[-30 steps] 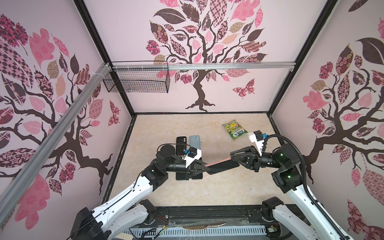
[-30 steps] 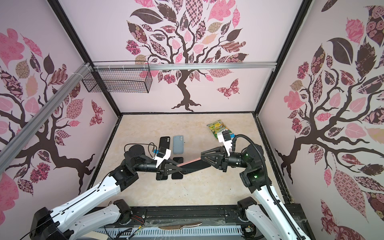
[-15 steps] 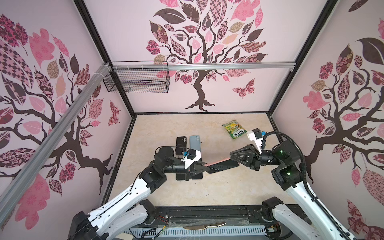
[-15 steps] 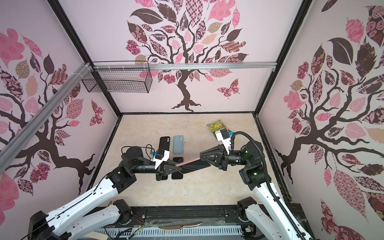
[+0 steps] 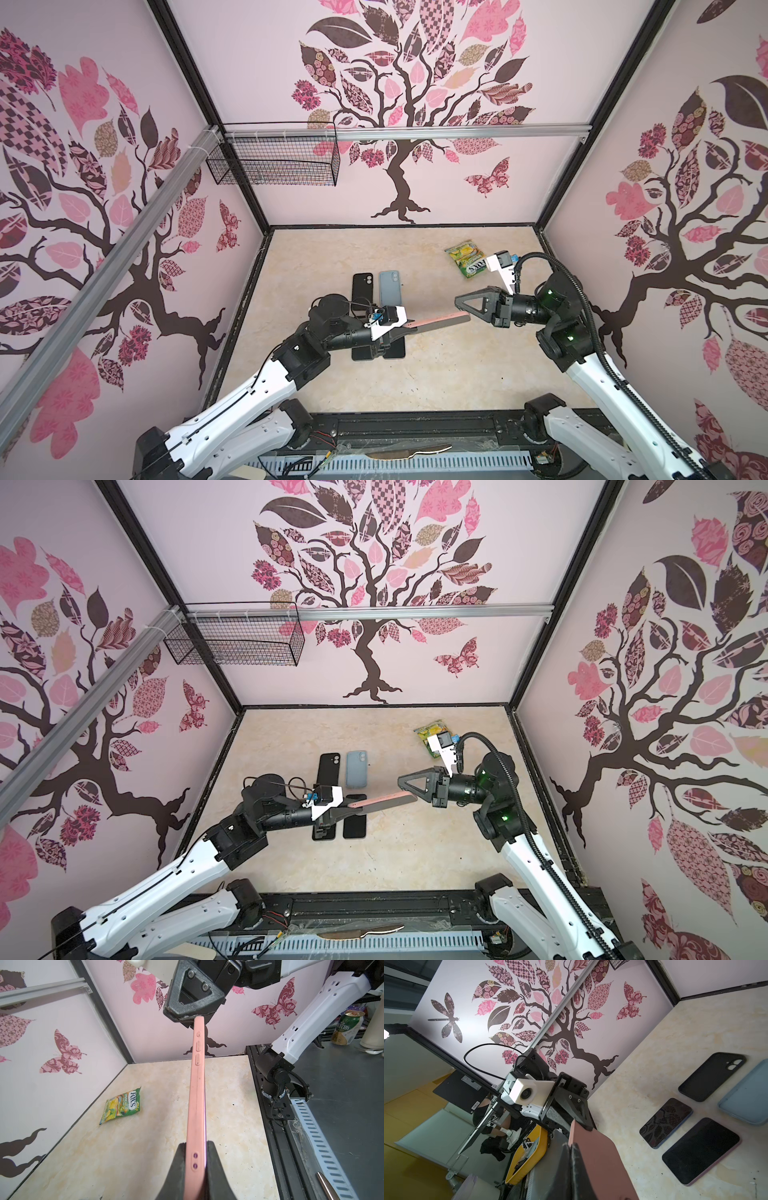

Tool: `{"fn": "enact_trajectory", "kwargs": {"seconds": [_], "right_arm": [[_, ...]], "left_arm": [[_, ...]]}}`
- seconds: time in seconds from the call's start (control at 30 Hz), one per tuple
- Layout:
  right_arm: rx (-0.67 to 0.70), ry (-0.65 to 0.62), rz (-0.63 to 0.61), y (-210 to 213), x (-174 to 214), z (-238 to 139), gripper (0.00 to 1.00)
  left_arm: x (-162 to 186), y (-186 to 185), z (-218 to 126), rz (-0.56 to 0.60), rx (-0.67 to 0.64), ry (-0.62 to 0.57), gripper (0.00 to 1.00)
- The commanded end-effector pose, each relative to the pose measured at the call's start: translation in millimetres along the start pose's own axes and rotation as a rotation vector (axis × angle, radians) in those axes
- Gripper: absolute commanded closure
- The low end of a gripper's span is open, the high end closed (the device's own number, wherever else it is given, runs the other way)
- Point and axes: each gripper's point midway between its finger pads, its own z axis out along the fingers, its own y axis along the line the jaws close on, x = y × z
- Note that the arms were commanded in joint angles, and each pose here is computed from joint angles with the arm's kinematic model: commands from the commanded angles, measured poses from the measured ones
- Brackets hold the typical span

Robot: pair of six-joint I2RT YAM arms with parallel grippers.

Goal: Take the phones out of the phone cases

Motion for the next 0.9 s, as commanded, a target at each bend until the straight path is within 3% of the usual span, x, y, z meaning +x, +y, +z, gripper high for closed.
{"fn": "enact_trajectory", "kwargs": {"seconds": [0.0, 0.07, 0.17, 0.37, 0.43, 0.6, 0.87], "right_arm": [[0.110, -0.071, -0.064, 4.6, -18.4, -7.1, 0.98], [0.195, -0.133, -0.109, 2.6, -29.6, -15.2, 0.93], [0.251, -0.215, -0.205, 10.8, -40.8, -27.1, 0.76], [0.109, -0.220, -0.385, 55.6, -40.1, -29.8, 0.42], [0.056, -0.182, -0.431, 66.7, -35.1, -27.7, 0.35], [-0.055, -0.041, -0.446, 72.4, -13.8, -19.7, 0.31], [-0.073, 0.018, -0.399, 60.9, -0.1, -16.4, 0.33]], "left_arm": [[-55.1, 7.6, -13.2, 0.091, -0.043, -0.157, 1.00], [-49.0, 3.7, -13.4, 0.064, -0.031, -0.156, 1.00], [-41.8, 0.3, -14.8, 0.029, -0.030, -0.166, 1.00], [-36.0, -11.0, -15.8, -0.023, 0.022, -0.186, 1.00], [-37.4, -14.2, -16.2, -0.034, 0.041, -0.204, 1.00], [-46.9, -14.3, -19.3, -0.070, 0.050, -0.283, 1.00], [-55.7, -12.9, -22.0, -0.116, 0.058, -0.352, 1.00]]}}
